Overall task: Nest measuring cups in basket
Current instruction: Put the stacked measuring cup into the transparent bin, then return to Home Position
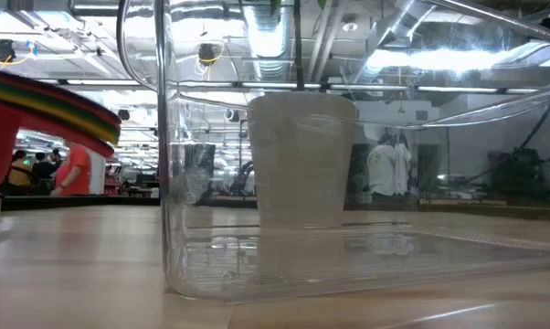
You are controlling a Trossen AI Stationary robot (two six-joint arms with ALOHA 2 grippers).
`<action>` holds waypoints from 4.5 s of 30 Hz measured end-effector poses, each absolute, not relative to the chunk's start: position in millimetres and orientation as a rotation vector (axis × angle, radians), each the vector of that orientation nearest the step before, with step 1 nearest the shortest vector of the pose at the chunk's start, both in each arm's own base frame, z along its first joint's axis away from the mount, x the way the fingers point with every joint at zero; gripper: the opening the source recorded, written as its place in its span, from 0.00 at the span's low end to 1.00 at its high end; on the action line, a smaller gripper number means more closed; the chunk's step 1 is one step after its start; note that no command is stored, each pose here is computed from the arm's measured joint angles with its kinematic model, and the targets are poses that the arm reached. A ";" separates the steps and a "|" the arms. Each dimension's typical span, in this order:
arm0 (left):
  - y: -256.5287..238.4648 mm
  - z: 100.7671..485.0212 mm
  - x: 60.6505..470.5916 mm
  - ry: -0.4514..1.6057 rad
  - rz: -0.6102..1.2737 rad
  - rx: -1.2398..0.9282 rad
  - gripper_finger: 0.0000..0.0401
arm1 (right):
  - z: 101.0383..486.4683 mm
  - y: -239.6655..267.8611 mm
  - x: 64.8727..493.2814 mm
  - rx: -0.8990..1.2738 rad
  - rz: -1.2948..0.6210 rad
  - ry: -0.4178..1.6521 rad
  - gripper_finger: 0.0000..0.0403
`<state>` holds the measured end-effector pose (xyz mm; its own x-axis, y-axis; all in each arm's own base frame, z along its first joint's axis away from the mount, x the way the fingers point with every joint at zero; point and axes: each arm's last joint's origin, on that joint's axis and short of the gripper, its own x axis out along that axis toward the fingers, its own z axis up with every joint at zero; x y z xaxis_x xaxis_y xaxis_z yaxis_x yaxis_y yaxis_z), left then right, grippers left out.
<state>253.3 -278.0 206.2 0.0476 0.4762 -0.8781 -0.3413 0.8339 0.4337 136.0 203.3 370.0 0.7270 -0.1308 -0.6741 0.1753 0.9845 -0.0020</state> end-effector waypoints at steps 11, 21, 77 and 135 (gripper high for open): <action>-284.7 231.7 262.3 1.397 0.524 0.069 0.25 | 370.0 203.3 135.9 0.063 -0.168 0.740 0.07; -284.2 239.5 267.3 1.384 0.503 0.053 0.25 | 369.7 203.6 135.7 0.069 -0.160 0.753 0.07; -242.5 274.6 406.1 0.971 0.300 0.015 0.25 | 369.5 203.2 135.3 0.032 -0.145 0.765 0.07; -240.9 287.6 377.6 1.367 0.152 -0.221 0.65 | 367.5 205.9 133.1 0.074 -0.087 0.866 0.07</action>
